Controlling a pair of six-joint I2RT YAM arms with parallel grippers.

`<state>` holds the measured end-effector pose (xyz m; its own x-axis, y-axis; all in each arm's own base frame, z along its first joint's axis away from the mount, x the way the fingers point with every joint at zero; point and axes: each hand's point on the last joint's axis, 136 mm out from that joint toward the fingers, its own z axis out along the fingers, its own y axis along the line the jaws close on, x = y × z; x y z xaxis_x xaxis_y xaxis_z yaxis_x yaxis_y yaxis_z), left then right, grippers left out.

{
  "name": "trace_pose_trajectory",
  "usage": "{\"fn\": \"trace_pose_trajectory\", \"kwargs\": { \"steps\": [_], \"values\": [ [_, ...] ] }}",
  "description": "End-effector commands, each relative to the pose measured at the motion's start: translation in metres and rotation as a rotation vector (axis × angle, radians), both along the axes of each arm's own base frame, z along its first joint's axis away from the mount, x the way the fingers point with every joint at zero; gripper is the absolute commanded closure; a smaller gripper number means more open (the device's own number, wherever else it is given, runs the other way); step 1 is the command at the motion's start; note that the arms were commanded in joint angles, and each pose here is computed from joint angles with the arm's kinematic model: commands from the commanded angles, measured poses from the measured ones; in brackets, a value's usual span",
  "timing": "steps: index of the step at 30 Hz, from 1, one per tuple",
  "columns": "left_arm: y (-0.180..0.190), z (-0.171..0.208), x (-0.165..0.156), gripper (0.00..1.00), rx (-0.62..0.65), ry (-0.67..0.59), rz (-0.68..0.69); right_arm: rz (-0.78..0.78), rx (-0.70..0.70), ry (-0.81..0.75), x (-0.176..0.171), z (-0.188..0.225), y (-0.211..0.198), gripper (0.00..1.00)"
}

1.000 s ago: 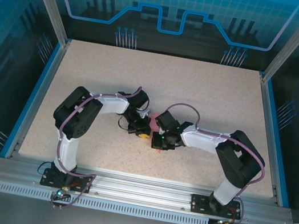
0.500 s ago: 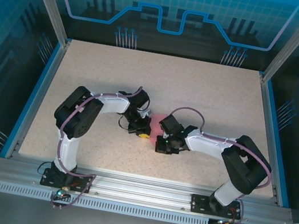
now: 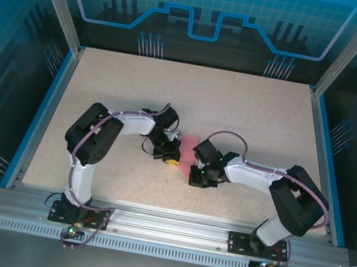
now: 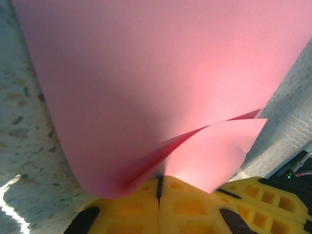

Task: Fold a paper plane with a square sheet of paper (fold left side to right side)
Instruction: Third fold the triangle at the center of the table.

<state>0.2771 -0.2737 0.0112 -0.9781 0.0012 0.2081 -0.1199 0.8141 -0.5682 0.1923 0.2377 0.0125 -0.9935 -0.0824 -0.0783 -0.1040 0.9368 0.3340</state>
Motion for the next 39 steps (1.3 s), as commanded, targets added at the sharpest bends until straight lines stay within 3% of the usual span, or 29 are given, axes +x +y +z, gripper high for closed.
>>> {"fn": "trace_pose_trajectory", "kwargs": {
  "steps": [1, 8, 15, 28, 35, 39],
  "values": [
    [0.030, -0.045, -0.015, 0.95, 0.197, 0.052, 0.014, 0.033, -0.021, 0.022, -0.007, 0.016, -0.010, 1.00],
    [0.028, -0.043, -0.013, 0.95, 0.190, 0.046, 0.018, 0.037, 0.115, -0.078, 0.029, 0.041, 0.028, 1.00],
    [0.024, -0.039, -0.012, 0.95, 0.167, 0.041, 0.020, 0.002, 0.053, -0.072, 0.045, 0.021, 0.027, 1.00],
    [0.007, 0.010, 0.004, 0.91, 0.031, -0.108, 0.001, -0.029, -0.098, 0.058, 0.023, -0.019, -0.003, 1.00],
    [-0.018, 0.030, -0.011, 0.92, -0.102, -0.138, -0.104, -0.026, -0.119, 0.075, 0.018, -0.024, -0.009, 1.00],
    [-0.025, 0.025, -0.015, 0.93, -0.115, -0.124, -0.128, -0.026, -0.120, 0.075, 0.019, -0.024, -0.009, 1.00]
  ]
}}
